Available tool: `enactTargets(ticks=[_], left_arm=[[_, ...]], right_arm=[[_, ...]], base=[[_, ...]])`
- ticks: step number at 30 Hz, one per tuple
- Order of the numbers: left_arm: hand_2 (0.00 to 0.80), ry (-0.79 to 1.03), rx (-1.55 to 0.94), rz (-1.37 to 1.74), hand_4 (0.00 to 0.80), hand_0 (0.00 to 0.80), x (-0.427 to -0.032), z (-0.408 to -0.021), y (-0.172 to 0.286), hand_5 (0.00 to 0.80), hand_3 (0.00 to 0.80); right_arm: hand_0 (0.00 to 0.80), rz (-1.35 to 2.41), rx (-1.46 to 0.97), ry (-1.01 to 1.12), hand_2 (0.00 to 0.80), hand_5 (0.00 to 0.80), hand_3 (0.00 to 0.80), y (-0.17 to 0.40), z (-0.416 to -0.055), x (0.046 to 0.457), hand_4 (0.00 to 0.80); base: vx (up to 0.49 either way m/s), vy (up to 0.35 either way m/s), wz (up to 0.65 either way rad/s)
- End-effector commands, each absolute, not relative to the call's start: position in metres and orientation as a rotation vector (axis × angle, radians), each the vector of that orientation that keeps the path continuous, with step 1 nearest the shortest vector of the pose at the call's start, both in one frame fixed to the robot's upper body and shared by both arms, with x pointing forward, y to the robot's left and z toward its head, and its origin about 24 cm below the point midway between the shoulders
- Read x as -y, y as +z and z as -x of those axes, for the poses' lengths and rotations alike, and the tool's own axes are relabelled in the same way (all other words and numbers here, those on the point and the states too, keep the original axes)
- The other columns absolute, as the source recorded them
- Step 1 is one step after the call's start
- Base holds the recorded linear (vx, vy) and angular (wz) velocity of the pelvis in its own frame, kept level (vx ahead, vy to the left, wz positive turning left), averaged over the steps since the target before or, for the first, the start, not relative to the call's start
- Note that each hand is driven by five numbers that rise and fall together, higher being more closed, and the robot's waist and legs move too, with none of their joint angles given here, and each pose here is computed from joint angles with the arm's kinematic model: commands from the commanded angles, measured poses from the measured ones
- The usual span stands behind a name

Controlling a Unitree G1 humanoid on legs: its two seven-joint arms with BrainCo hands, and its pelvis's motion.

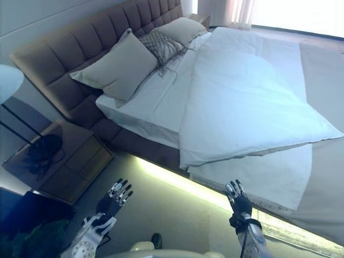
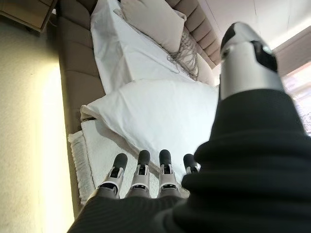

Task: Make the bed neatly

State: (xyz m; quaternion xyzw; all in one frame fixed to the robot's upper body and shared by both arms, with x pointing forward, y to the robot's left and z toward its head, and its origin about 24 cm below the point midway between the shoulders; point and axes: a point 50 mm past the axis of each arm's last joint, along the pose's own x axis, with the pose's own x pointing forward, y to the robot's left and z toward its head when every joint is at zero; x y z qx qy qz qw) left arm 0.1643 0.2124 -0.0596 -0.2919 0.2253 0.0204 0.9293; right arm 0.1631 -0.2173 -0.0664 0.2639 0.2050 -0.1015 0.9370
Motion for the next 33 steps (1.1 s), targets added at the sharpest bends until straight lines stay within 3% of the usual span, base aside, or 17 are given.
enactTargets(ticks=[1,8,12,18,23,33], left_arm=[[0.000,0.024,-0.339,0.515,0.000,0.000,-0.235,-0.192,-0.035,0.000,0.000],[0.000,0.090,-0.291,0.505,0.000,0.000,-0.248,-0.209,-0.028,0.000,0.000],[0.000,0.194,-0.318,0.559,0.000,0.000,-0.257,-0.195,-0.035,0.000,0.000],[0.000,0.143,-0.340,0.662,0.000,0.000,-0.236,-0.179,-0.047,0.000,0.000],[0.000,0.107,-0.380,0.600,0.000,0.000,-0.233,-0.165,-0.053,0.000,0.000],[0.000,0.102,-0.355,0.522,0.000,0.000,-0.245,-0.187,-0.040,0.000,0.000]], right_arm=[[0.000,-0.568,-0.273,-0.155,0.000,0.000,0.000,-0.045,-0.182,0.202,0.000],[0.000,-0.556,-0.278,-0.084,0.000,0.000,0.000,-0.049,-0.184,0.204,0.000],[0.000,-0.507,-0.346,-0.013,0.000,0.000,0.000,-0.045,-0.192,0.199,0.000],[0.000,-0.508,-0.321,-0.052,0.000,0.000,0.000,-0.041,-0.184,0.213,0.000],[0.000,-0.552,-0.310,-0.120,0.000,0.000,0.000,-0.045,-0.169,0.221,0.000],[0.000,-0.615,-0.296,-0.180,0.000,0.000,0.000,-0.054,-0.170,0.213,0.000]], base=[[0.009,-0.250,0.02],[0.056,-0.464,0.21],[0.059,-0.429,-0.23],[-0.013,-0.301,-0.15],[0.085,0.029,0.19],[0.188,0.146,0.16]])
